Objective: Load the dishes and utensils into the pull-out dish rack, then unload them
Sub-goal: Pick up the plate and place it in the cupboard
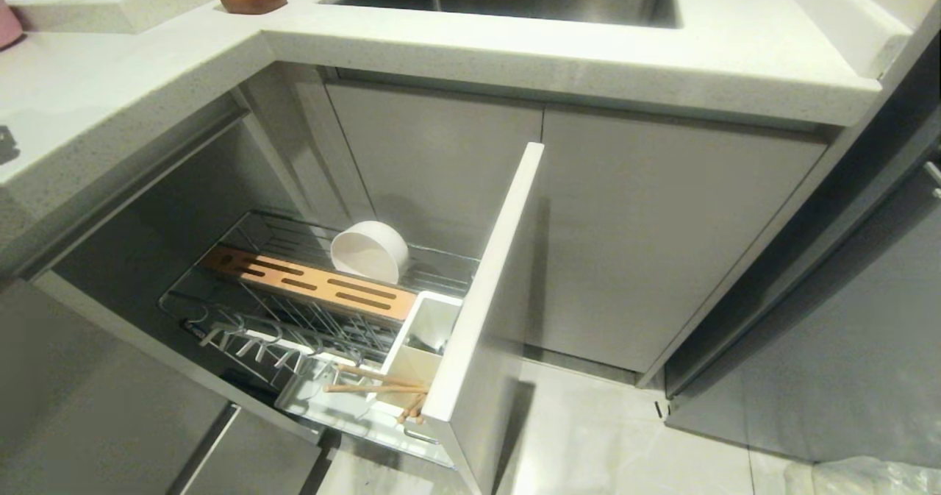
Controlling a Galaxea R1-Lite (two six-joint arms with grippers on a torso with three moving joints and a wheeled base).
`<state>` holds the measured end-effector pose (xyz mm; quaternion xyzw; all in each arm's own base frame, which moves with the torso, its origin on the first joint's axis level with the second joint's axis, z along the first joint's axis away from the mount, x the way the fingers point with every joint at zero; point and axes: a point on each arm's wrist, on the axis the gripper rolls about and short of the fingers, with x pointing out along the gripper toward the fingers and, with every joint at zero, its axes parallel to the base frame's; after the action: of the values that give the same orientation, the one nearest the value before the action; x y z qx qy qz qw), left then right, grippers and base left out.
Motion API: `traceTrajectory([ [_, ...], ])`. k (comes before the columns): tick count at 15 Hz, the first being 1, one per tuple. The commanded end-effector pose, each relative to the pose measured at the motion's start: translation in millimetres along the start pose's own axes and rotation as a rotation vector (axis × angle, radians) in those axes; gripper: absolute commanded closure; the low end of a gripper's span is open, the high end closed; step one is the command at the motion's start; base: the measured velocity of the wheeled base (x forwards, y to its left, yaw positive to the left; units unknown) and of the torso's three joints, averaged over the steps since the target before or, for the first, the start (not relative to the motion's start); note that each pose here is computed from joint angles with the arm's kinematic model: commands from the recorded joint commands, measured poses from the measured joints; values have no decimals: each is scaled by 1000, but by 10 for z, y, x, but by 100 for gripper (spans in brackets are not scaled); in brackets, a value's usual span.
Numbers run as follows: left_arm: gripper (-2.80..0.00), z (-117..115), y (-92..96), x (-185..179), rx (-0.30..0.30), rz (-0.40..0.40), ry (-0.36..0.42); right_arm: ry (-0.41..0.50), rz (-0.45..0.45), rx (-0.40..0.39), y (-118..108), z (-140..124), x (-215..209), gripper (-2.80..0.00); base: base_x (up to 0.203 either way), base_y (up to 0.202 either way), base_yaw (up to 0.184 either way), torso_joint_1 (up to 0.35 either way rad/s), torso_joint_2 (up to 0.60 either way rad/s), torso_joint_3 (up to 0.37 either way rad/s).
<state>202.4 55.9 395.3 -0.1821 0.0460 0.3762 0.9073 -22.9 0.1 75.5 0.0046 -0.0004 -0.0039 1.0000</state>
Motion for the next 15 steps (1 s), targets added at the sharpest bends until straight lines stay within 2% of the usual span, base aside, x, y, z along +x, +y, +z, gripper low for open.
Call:
traceTrajectory([
  [1, -280, -60, -83, 171, 1, 19, 27, 1, 0, 0, 0, 0, 1, 0, 0, 0, 0, 0, 0, 0],
  [5, -280, -103, -128, 286, 9, 45, 44, 1, 0, 0, 0, 0, 1, 0, 0, 0, 0, 0, 0, 0],
  [9, -280, -112, -144, 331, -8, 80, 39, 1, 0, 0, 0, 0, 1, 0, 0, 0, 0, 0, 0, 0],
  [15, -280, -80, -117, 305, -12, 136, 0, 1, 0, 0, 0, 0, 1, 0, 0, 0, 0, 0, 0, 0],
])
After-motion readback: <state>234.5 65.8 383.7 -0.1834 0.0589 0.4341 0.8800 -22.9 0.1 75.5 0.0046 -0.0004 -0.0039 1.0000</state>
